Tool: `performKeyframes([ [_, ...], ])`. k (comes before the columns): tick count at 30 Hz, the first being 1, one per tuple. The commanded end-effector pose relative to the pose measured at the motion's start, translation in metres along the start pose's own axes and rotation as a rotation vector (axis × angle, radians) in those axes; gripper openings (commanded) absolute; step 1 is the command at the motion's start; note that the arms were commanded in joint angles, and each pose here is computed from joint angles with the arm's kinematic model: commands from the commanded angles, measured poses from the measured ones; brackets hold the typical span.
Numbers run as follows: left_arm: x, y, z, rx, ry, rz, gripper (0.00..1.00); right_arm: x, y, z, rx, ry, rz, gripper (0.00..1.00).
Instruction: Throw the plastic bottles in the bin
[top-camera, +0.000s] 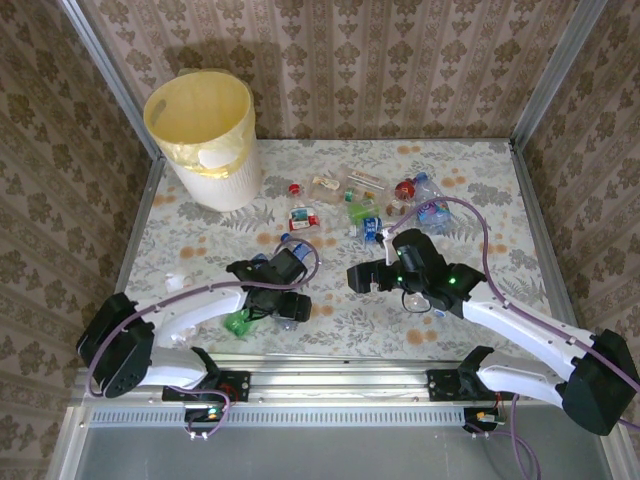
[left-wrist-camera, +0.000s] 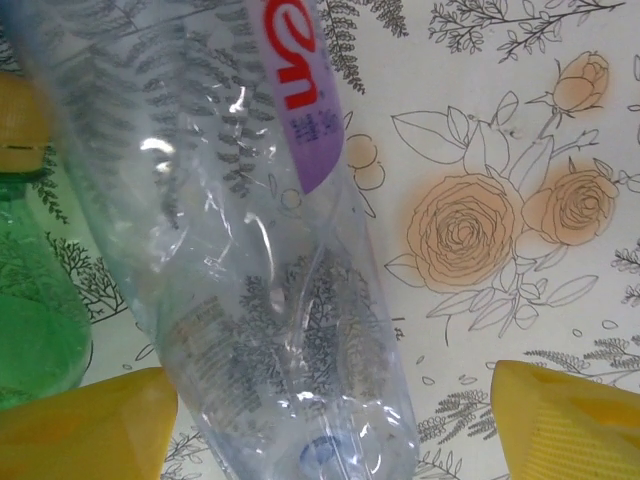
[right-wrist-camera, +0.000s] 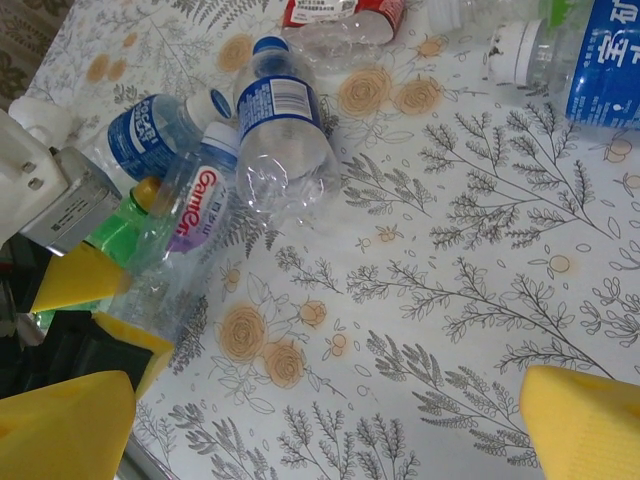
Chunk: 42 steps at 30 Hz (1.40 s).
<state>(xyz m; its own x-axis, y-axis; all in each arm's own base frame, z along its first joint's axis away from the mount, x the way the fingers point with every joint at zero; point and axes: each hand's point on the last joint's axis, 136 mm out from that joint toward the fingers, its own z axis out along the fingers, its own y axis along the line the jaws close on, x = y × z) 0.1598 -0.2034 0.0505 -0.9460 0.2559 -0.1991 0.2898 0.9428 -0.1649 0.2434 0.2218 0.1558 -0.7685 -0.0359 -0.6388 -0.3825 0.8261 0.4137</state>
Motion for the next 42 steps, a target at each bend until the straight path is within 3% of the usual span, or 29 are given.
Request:
performKeyframes([
  [1, -0.01, -0.006, 0.002, -0.023, -0.005, 0.047, 0.81, 0.004, -0.007, -0.001, 0.025, 0.005, 0.007, 1.0],
  [11, -0.011, -0.006, 0.022, -0.072, 0.038, 0.084, 0.68, 0.01, -0.012, 0.0, 0.033, 0.014, 0.012, 1.0],
  [21, -0.011, -0.01, 0.014, -0.057, 0.016, 0.094, 0.51, 0.014, -0.016, 0.001, 0.039, 0.022, 0.015, 1.0],
  [34, -0.022, -0.028, -0.047, -0.004, -0.14, 0.148, 0.46, 0.015, -0.018, -0.001, 0.041, 0.016, 0.016, 1.0],
  [42, -0.049, -0.046, -0.107, 0.101, -0.388, 0.2, 0.45, 0.008, -0.009, -0.012, -0.012, -0.041, 0.003, 1.0],
])
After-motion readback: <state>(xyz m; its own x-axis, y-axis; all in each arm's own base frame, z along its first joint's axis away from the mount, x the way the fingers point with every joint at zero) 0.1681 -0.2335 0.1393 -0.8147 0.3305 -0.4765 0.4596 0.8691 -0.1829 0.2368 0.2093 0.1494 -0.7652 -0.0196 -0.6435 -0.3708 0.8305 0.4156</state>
